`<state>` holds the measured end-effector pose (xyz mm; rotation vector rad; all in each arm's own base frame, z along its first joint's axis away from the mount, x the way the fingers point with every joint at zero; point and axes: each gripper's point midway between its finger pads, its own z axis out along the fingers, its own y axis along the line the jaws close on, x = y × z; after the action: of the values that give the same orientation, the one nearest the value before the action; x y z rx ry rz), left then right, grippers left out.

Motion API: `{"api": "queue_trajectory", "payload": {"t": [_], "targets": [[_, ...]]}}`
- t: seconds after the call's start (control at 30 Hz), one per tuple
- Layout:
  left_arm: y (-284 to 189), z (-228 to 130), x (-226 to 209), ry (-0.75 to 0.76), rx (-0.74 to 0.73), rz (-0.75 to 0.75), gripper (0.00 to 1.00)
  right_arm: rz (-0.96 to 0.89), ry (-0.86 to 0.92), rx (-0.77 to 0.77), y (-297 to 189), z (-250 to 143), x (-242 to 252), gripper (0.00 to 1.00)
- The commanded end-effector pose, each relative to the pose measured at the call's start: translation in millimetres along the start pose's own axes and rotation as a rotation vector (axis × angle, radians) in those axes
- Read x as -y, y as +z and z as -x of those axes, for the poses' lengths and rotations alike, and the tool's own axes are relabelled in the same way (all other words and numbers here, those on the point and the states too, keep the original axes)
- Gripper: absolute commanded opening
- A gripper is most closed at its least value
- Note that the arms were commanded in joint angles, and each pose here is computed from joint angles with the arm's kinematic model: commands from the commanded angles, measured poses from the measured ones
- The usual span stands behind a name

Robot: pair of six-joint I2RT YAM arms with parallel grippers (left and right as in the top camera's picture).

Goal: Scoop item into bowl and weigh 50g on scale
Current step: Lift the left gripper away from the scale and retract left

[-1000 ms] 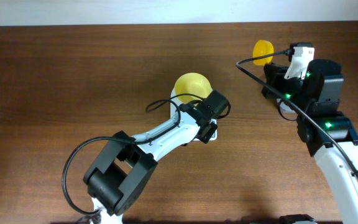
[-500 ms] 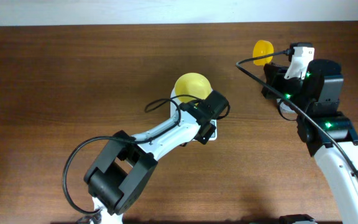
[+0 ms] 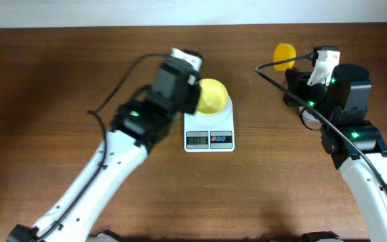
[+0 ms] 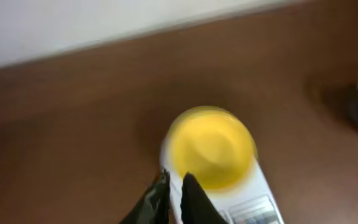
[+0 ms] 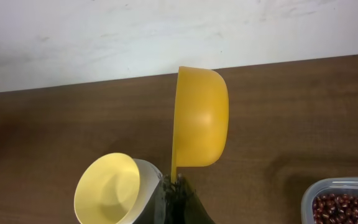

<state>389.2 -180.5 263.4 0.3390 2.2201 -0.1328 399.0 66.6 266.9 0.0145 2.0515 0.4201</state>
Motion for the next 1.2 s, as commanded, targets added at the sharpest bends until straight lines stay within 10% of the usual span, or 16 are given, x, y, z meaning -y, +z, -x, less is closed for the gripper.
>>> {"api": "queue_trajectory", "payload": {"t": [0.0, 0.23, 0.53, 0.6, 0.67, 1.17], "targets": [[-6.1, 21.6, -54.5, -0.085, 0.076, 0.101, 0.17, -0.004, -0.013, 0.032, -5.8, 11.2, -1.4, 0.04], [-6.4, 34.8, -84.7, 0.021, 0.120, 0.136, 0.24, 0.019, 0.047, 0.111, 3.7, 30.3, -3.4, 0.04], [-39.4, 7.8, -29.8, 0.217, -0.059, -0.199, 0.28, 0.037, 0.094, 0.133, 16.6, 34.9, -2.7, 0.04], [-50.8, -5.9, -25.1, 0.208, -0.133, -0.236, 0.44, 0.040, 0.093, 0.133, 16.6, 34.9, -3.2, 0.04], [-54.9, -21.1, -25.0, 0.201, -0.197, -0.243, 0.99, 0.041, 0.093, 0.132, 16.6, 34.8, -3.4, 0.04], [-96.1, -88.0, 13.7, 0.502, -0.380, -0.602, 0.99, 0.205, 0.124, -0.057, -4.7, -4.2, -35.7, 0.04]]}}
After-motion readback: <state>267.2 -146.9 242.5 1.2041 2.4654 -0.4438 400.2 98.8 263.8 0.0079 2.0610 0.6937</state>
